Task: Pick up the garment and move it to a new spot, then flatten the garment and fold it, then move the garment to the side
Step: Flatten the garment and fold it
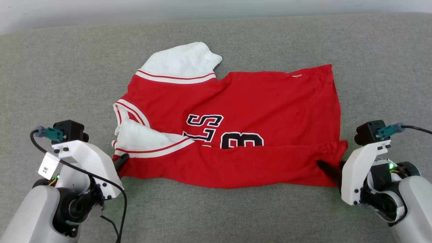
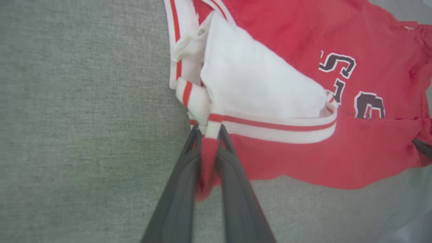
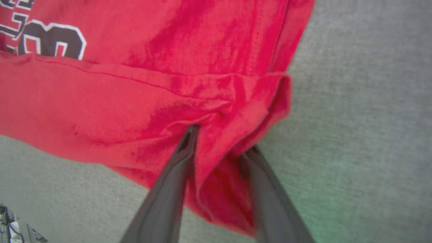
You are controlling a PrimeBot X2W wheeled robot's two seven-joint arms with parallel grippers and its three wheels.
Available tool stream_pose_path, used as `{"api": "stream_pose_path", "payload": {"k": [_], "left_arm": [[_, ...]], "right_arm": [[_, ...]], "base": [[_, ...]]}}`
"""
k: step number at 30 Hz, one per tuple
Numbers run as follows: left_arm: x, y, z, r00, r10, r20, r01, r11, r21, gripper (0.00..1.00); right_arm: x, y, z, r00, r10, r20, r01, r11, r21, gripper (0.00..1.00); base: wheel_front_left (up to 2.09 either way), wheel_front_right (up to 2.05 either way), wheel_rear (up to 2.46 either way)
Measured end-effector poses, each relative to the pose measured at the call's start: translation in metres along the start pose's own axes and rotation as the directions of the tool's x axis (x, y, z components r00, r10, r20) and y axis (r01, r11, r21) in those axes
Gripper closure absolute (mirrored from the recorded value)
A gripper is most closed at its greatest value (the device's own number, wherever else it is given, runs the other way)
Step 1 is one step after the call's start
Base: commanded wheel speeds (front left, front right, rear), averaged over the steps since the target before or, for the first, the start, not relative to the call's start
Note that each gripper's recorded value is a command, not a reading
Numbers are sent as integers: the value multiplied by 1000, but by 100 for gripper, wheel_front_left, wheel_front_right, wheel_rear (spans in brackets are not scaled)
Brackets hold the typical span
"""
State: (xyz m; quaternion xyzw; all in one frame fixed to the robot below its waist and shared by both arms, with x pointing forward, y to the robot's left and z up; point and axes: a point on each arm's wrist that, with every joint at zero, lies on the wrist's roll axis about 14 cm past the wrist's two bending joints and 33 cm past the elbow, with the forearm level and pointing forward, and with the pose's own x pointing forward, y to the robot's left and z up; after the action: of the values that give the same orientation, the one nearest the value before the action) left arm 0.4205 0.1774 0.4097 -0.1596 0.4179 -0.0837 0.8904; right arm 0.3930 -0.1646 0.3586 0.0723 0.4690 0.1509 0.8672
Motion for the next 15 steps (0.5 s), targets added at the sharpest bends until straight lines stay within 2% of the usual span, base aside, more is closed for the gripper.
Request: {"api": "stream_pose_path", "payload": {"k": [6, 15], "left_arm": [[-8, -9, 12, 996, -39, 74, 39, 999, -3, 100], [-38, -12, 10, 984, -41, 173, 41, 999, 0, 100]], "right_arm": [[-9, 4, 13, 998, 13, 59, -12, 1000, -5, 100], [-41, 15, 27, 984, 21, 176, -10, 998, -62, 100]], "base": [[0, 0, 0], [0, 0, 0]]}}
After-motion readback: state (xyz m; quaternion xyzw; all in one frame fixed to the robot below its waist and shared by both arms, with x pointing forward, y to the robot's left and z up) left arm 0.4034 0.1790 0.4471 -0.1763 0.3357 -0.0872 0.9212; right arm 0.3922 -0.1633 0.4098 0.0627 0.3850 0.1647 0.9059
